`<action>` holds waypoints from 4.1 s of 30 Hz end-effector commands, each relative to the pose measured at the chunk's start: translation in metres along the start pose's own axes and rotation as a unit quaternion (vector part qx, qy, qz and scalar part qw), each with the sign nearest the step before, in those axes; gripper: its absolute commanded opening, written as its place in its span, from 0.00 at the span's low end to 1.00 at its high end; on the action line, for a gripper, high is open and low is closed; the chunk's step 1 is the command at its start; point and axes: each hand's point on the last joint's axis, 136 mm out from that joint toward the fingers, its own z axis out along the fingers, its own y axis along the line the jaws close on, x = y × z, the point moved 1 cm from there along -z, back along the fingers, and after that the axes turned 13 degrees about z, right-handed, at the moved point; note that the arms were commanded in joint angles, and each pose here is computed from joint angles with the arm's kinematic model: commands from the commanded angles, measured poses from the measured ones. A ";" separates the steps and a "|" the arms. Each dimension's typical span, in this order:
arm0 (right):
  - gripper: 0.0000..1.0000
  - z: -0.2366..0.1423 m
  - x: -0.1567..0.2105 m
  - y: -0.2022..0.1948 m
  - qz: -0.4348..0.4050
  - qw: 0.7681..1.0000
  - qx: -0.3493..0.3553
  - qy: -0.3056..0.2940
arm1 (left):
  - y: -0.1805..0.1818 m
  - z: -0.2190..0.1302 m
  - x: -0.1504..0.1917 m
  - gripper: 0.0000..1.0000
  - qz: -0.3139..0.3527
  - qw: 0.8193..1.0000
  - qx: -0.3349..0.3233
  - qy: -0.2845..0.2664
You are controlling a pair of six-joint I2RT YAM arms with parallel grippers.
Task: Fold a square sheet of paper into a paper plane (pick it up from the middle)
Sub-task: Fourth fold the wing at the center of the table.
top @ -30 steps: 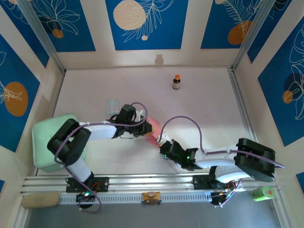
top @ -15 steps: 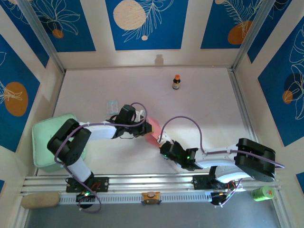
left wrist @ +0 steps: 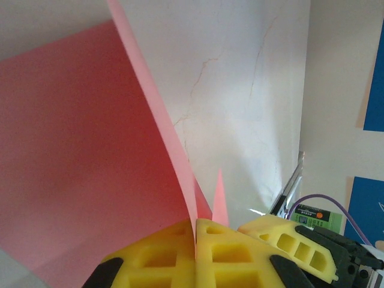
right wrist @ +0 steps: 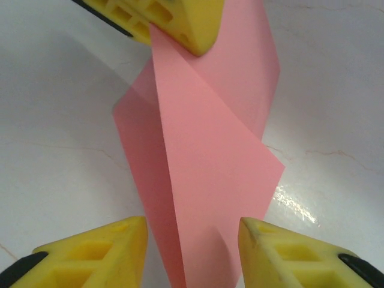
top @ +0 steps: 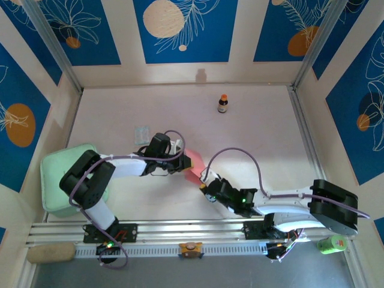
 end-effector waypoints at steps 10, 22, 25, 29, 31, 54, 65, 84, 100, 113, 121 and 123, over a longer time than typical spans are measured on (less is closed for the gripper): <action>0.44 0.014 -0.018 0.006 -0.047 0.998 0.019 -0.024 | 0.002 -0.001 -0.004 0.00 -0.001 1.000 0.002 0.000; 0.39 0.017 -0.018 0.008 -0.036 0.999 0.010 -0.006 | 0.003 -0.001 -0.002 0.00 -0.004 1.000 0.007 -0.002; 0.37 0.017 -0.018 0.009 -0.039 0.999 0.007 -0.001 | 0.004 -0.001 -0.001 0.00 -0.005 1.000 0.006 -0.001; 0.33 0.015 -0.019 0.009 -0.037 0.999 0.006 -0.005 | 0.002 -0.002 -0.002 0.00 -0.003 1.000 0.004 0.000; 0.32 0.015 -0.020 0.010 -0.035 0.999 0.005 -0.006 | 0.002 -0.002 -0.002 0.00 -0.001 1.000 0.003 0.003; 0.14 0.023 -0.013 0.009 -0.025 0.999 0.014 0.019 | 0.003 -0.001 -0.001 0.01 -0.002 1.000 -0.001 0.009; 0.07 0.026 -0.006 0.011 -0.002 0.999 0.013 0.031 | 0.002 -0.002 -0.002 0.25 0.002 1.000 -0.002 0.006; 0.05 0.036 0.004 0.019 0.076 0.997 -0.005 0.034 | 0.002 -0.041 -0.009 0.67 0.048 0.994 -0.098 -0.024; 0.06 0.028 -0.001 0.017 0.138 0.988 -0.061 0.016 | 0.000 -0.014 -0.016 0.67 0.018 0.999 -0.052 0.000; 0.08 0.026 -0.010 0.022 0.076 0.996 -0.054 0.002 | 0.016 -0.007 -0.014 0.64 -0.009 0.997 -0.081 0.014; 0.13 0.023 -0.013 0.022 0.027 0.999 -0.026 -0.005 | 0.022 -0.007 -0.013 0.25 -0.018 0.995 -0.095 0.019; 0.15 0.023 -0.009 0.021 0.011 1.000 -0.011 0.005 | 0.021 -0.009 -0.013 0.15 -0.017 0.995 -0.097 0.015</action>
